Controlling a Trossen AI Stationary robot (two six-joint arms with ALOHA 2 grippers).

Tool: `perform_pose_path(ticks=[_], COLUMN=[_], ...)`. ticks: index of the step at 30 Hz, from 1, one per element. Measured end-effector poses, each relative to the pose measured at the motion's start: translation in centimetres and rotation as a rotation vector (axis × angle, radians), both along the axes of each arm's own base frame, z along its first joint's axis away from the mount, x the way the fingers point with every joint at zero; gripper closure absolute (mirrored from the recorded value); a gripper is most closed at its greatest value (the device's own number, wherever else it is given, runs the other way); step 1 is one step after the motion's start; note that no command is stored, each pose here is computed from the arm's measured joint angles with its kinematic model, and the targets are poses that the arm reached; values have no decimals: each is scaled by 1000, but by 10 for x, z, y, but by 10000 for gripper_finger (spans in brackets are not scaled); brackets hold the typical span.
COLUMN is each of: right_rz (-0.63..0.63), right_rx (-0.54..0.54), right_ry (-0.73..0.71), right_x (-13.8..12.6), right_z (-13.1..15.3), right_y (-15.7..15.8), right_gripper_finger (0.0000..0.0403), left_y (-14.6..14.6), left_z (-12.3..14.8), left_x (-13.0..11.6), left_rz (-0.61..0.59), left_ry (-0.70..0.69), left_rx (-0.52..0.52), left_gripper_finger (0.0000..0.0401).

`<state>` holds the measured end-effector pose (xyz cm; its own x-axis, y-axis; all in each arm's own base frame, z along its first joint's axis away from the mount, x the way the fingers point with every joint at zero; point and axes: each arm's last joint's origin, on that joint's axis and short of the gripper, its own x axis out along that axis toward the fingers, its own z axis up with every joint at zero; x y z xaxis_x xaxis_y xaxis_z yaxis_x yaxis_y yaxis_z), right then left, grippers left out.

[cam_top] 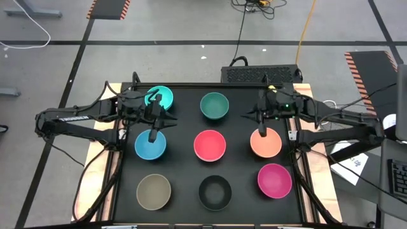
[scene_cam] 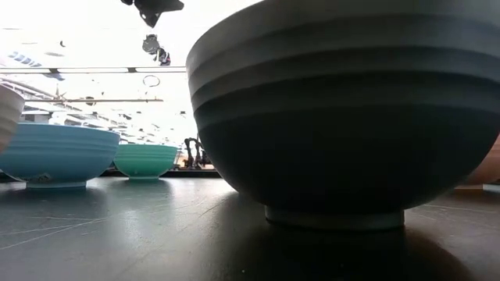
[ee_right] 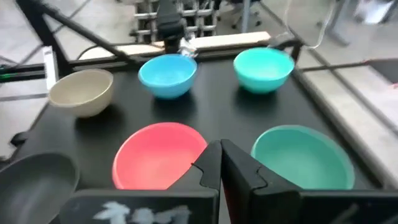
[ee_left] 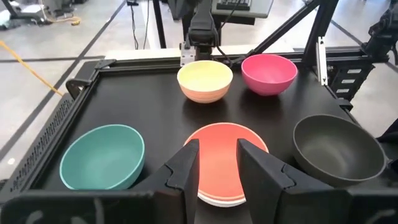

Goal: Nest bowls inside each other
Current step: Stack the light blue bowl on top of the orange bowl

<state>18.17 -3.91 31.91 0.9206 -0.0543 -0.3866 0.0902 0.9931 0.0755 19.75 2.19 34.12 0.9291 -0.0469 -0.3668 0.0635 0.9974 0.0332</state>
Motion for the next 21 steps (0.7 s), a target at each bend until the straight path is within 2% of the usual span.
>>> perform_pose_path(ticks=[5, 8, 12, 17, 21], right_rz=[-20, -28, -64, -39, -26], right_rx=[29, 12, 12, 45, 61], right_ry=[-1, 6, 4, -24, -34], right_x=[-6, -13, -23, -34, -40], right_z=[-31, -44, -55, -68, -74], right_y=[-4, -6, -10, -13, -14], right_gripper_finger=[403, 403, 403, 403, 403], left_y=[-1, -1, 4, 15, 26], left_z=[-3, -4, -2, -3, -11], left_x=[-1, -2, -4, -7, -10], left_rz=[-33, -29, 85, 250, 348], left_ry=[33, 40, 36, 41, -7], left_rx=[62, 52, 38, 42, 25], left_gripper_finger=[293, 293, 293, 293, 293])
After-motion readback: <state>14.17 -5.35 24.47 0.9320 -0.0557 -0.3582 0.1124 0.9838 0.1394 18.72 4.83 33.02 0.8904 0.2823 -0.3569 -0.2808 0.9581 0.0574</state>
